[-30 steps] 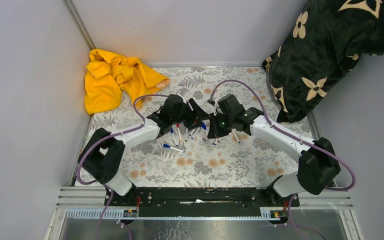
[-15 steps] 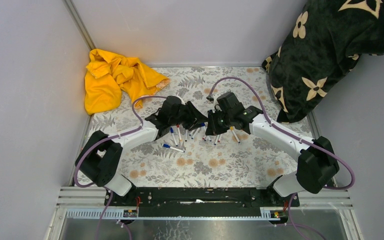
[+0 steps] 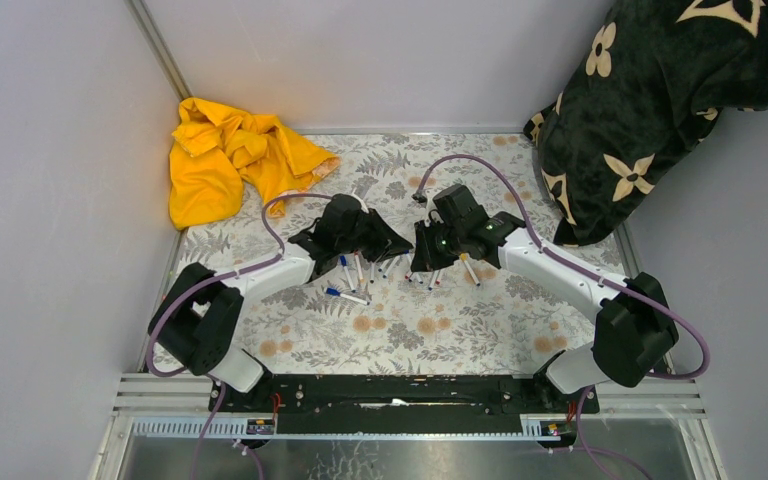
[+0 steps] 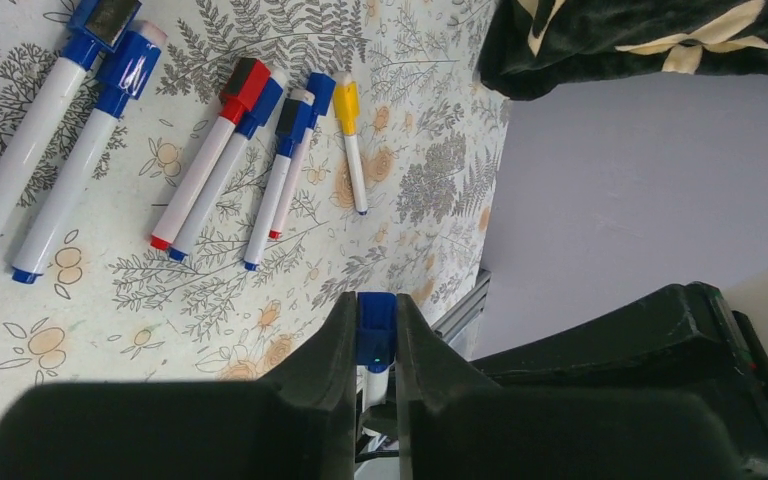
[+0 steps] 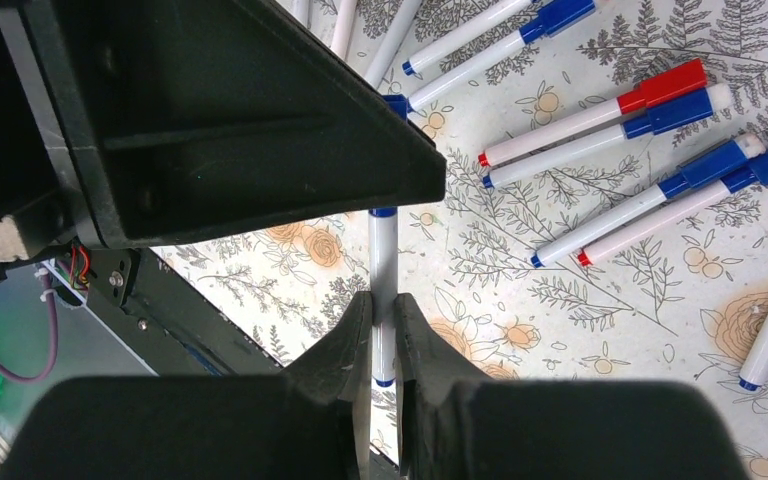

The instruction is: Open the pen caps

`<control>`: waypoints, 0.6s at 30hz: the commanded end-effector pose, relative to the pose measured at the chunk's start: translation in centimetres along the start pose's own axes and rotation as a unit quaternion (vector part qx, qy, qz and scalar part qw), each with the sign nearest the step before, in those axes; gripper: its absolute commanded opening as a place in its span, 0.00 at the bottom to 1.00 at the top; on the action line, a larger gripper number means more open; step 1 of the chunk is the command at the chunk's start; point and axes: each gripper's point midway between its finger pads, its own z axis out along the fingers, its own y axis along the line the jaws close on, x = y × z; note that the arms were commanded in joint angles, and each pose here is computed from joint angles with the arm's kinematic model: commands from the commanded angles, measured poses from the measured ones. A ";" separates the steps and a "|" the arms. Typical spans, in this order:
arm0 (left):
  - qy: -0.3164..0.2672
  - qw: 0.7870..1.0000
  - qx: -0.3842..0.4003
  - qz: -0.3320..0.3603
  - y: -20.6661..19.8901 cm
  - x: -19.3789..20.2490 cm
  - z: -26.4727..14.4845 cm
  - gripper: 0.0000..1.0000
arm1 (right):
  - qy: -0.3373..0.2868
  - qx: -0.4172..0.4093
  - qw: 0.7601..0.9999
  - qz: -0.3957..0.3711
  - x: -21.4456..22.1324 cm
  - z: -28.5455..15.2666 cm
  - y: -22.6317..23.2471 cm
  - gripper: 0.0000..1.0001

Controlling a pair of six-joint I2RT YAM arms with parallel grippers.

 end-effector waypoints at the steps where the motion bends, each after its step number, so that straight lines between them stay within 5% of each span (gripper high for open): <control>1: -0.002 1.000 0.019 0.001 -1.2 0.2 -1.3 0.00 | -0.046 0.001 0.999 -0.016 -2.1 -1.4 0.7 0.07; 5: -0.001 1.000 0.023 -0.011 -1.3 0.4 -1.4 0.00 | -0.057 -0.008 0.998 -0.012 -2.6 -1.4 1.2 0.20; 18: 0.007 0.999 0.040 -0.020 -2.7 0.3 -1.4 0.00 | -0.062 -0.020 0.998 -0.004 -4.1 0.1 1.7 0.26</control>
